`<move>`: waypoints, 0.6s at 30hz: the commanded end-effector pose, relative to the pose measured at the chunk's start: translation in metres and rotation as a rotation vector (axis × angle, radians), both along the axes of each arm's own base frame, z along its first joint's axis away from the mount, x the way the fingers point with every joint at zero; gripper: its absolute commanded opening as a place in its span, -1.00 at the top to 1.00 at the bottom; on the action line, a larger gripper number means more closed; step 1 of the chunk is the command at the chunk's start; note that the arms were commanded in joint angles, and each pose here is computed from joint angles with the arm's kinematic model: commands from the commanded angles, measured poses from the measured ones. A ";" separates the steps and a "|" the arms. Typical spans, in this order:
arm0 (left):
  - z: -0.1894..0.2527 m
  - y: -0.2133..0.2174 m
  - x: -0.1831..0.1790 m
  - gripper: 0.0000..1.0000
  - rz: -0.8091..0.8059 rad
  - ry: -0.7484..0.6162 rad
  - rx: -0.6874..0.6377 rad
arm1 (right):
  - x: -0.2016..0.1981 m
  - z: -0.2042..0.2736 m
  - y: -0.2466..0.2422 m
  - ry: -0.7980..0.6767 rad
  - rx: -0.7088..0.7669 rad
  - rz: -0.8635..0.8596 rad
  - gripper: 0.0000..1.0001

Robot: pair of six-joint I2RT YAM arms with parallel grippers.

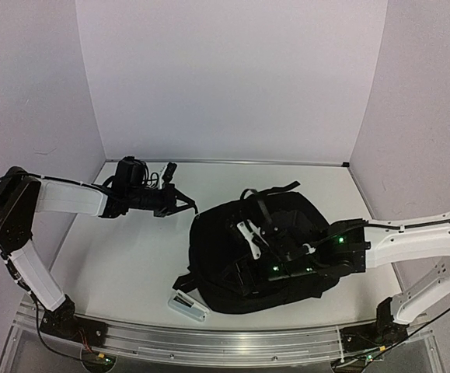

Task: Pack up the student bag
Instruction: Zip the student bag at the center of the board.

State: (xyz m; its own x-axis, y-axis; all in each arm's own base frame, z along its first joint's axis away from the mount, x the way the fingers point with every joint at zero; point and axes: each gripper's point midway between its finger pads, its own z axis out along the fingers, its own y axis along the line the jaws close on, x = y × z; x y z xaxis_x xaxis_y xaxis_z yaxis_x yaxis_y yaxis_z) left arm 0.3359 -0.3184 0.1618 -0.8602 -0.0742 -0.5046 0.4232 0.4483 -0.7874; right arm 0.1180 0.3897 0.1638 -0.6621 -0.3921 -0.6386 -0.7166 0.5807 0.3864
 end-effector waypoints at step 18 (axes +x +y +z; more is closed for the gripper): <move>0.033 -0.003 0.005 1.00 -0.012 -0.089 -0.067 | 0.065 0.003 0.092 -0.202 -0.040 -0.284 -0.39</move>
